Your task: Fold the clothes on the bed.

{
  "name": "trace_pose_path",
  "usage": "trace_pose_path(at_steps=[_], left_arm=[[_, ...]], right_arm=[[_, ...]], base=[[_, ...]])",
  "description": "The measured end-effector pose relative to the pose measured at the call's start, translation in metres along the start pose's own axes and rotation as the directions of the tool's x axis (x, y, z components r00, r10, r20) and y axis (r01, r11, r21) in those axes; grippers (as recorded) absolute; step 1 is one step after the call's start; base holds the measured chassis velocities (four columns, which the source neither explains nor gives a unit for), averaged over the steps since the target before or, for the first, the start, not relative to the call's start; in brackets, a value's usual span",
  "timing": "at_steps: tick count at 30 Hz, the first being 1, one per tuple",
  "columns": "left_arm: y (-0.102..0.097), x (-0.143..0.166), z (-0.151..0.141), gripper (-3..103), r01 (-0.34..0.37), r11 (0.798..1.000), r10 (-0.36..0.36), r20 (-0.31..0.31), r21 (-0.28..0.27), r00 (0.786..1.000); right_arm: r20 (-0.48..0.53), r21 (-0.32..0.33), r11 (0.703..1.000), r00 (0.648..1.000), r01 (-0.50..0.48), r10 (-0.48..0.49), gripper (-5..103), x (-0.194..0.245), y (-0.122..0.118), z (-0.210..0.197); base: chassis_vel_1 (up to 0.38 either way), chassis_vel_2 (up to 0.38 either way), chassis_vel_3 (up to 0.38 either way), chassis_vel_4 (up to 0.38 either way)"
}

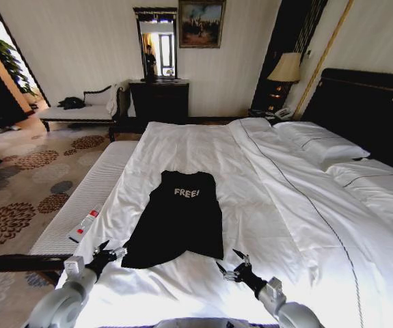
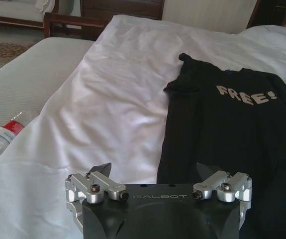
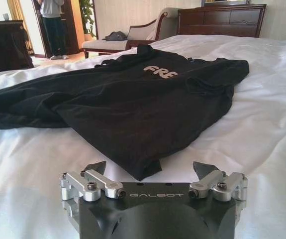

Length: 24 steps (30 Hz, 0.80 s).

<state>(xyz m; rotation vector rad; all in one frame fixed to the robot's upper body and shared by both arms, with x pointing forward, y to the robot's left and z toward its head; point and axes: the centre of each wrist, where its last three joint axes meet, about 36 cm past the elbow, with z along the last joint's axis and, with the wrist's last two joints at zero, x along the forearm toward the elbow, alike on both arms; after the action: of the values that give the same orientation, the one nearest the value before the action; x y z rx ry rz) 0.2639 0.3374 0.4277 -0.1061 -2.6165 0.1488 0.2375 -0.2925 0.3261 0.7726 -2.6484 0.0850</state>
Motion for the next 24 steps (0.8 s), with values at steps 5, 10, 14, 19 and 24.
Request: trace_pose_path(at_steps=[5, 10, 14, 19, 24], left_arm=[[0.004, -0.005, -0.008, 98, 0.008, 1.0, -0.008, 0.008, 0.01, 1.0], [0.008, -0.01, -0.011, 98, 0.019, 1.0, -0.019, 0.016, 0.019, 1.0], [0.01, -0.014, -0.013, 98, 0.021, 0.999, -0.021, 0.021, 0.028, 1.0], [0.014, -0.016, -0.015, 98, 0.027, 0.999, -0.028, 0.024, 0.041, 0.999], [0.016, -0.017, -0.013, 98, 0.031, 0.999, -0.032, 0.019, 0.044, 0.999]], right_arm=[[-0.004, -0.048, 0.999, 1.0, 0.01, -0.011, 85, -0.004, 0.007, 0.001], [-0.001, -0.078, 0.997, 1.0, 0.018, -0.018, 73, -0.007, 0.012, 0.003], [0.009, -0.093, 0.996, 1.0, 0.015, -0.014, 66, -0.01, 0.015, 0.002], [0.011, -0.102, 0.995, 1.0, 0.009, -0.008, 47, -0.011, 0.016, 0.002], [0.007, -0.115, 0.993, 1.0, 0.006, -0.005, 36, -0.011, 0.02, 0.004]], base=[[0.0, 0.0, 0.0, 0.0], [0.0, 0.0, 0.0, 0.0], [0.0, 0.0, 0.0, 0.0], [0.0, 0.0, 0.0, 0.0], [0.0, 0.0, 0.0, 0.0]])
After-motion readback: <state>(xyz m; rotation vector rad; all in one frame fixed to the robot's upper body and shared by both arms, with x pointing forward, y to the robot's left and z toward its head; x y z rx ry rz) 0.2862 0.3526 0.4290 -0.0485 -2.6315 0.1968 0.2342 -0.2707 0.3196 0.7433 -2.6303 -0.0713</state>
